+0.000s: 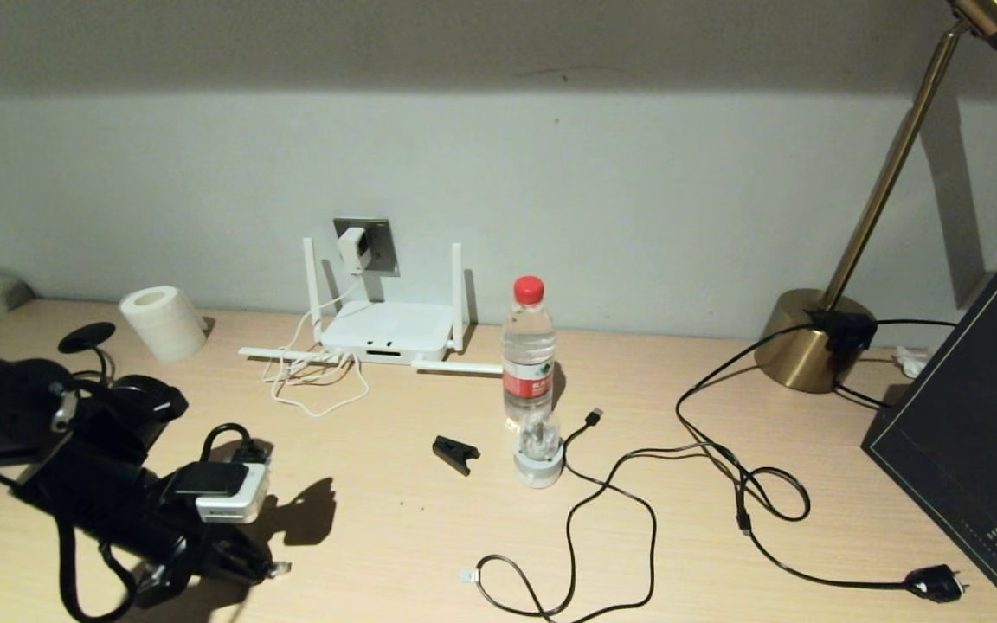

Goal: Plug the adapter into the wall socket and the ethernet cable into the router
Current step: Pick up cable

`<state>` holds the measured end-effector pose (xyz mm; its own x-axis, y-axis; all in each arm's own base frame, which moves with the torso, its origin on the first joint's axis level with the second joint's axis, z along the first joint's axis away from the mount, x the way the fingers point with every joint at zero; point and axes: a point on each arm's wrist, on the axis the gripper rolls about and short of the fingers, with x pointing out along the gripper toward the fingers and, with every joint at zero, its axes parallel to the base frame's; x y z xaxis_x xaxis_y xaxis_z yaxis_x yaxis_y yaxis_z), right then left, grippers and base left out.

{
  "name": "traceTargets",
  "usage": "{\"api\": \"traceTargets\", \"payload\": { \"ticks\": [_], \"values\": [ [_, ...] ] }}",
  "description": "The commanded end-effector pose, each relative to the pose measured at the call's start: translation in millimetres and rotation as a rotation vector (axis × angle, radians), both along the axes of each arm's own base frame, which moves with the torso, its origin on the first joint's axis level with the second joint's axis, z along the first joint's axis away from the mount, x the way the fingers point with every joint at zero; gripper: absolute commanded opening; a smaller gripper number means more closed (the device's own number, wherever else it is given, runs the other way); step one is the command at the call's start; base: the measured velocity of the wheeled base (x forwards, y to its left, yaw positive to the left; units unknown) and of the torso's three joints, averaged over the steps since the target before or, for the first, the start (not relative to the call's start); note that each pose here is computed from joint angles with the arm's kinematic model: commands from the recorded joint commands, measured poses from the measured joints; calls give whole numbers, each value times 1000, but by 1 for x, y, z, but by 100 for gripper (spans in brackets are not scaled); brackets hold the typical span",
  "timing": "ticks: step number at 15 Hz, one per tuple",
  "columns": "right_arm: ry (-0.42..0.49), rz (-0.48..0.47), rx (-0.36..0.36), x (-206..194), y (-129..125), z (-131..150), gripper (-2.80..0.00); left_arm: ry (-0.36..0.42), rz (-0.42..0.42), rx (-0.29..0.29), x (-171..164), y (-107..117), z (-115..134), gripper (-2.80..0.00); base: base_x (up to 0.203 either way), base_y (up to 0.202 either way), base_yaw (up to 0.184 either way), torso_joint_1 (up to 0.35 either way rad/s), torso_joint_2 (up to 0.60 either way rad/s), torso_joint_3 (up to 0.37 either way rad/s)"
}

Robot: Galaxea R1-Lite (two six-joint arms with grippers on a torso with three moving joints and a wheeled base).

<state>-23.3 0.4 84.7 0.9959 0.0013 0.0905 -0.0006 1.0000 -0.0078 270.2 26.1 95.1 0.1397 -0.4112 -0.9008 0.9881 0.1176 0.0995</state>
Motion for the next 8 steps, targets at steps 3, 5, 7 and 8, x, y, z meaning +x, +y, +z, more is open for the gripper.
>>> {"api": "traceTargets", "payload": {
  "ticks": [3,5,7,8],
  "values": [
    [35,0,0,3,0,-10,-280,-5,3,-2,-10,2,4,-280,0,0,0,0,0,0],
    [35,0,0,3,0,-10,-280,-48,-4,-6,-16,0,16,-280,0,0,0,0,0,0],
    [35,0,0,3,0,-10,-280,-153,-51,-37,-26,-12,41,-280,0,0,0,0,0,0],
    [35,0,0,3,0,-10,-280,-215,-83,-43,-31,-19,55,-280,0,0,0,0,0,0]
  ]
}}
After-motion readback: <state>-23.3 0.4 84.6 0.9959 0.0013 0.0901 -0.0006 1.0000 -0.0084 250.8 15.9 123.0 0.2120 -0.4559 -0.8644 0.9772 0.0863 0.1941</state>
